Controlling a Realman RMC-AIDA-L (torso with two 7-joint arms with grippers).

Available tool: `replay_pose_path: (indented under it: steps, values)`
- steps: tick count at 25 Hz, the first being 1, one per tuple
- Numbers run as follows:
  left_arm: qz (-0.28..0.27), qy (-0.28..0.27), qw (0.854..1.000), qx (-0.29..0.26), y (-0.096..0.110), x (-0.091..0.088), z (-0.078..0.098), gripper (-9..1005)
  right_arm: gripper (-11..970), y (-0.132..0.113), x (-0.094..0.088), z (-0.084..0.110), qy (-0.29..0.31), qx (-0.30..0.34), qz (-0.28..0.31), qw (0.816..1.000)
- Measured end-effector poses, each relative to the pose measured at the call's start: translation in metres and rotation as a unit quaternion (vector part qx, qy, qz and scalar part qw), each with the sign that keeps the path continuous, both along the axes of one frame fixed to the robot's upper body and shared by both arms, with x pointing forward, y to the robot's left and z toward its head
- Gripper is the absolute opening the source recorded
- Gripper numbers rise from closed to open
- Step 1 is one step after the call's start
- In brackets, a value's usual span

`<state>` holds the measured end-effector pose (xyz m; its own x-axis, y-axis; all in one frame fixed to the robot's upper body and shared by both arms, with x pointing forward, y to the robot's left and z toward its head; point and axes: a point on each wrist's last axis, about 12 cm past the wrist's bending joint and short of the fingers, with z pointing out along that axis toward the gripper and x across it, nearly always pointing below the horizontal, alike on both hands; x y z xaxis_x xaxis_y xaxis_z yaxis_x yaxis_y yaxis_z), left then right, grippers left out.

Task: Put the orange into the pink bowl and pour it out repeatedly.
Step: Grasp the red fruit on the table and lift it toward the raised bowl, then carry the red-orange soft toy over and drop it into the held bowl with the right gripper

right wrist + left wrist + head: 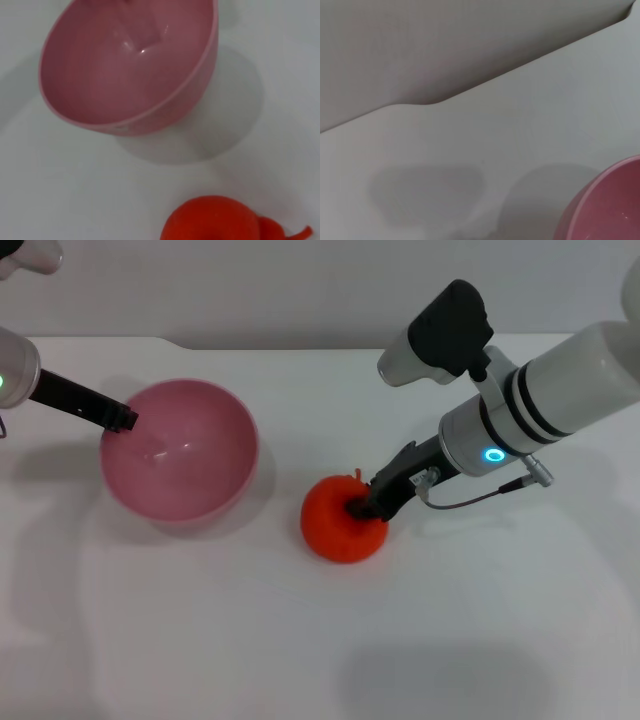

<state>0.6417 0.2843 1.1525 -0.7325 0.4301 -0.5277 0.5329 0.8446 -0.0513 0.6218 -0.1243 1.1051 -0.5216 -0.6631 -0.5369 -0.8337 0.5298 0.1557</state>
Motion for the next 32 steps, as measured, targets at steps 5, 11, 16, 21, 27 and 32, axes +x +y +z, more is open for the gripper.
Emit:
replay_pose_path:
  steps: [5, 11, 16, 21, 27, 32]
  values:
    - [0.0, -0.002, 1.0, 0.002, 0.0, 0.001, 0.001, 43, 218, -0.004, 0.004, 0.005, -0.026, 0.012, -0.017, 0.999]
    - [-0.005, -0.006, 1.0, 0.002, -0.003, 0.003, 0.005, 43, 147, -0.025, 0.009, 0.033, -0.088, 0.065, -0.061, 0.992]
    - [-0.012, -0.008, 1.0, 0.003, -0.007, 0.004, 0.01, 43, 107, -0.045, 0.009, 0.07, -0.139, 0.112, -0.091, 0.98]
    - [-0.027, -0.003, 1.0, 0.006, -0.015, 0.004, 0.009, 43, 59, -0.039, 0.0, 0.117, -0.185, 0.175, -0.056, 0.965]
    - [-0.06, 0.006, 0.998, 0.003, -0.042, 0.003, 0.007, 43, 44, -0.011, -0.017, 0.145, -0.207, 0.202, 0.03, 0.957]
    - [-0.076, 0.008, 0.997, 0.002, -0.055, 0.002, 0.007, 43, 46, 0.006, -0.022, 0.138, -0.189, 0.197, 0.061, 0.96]
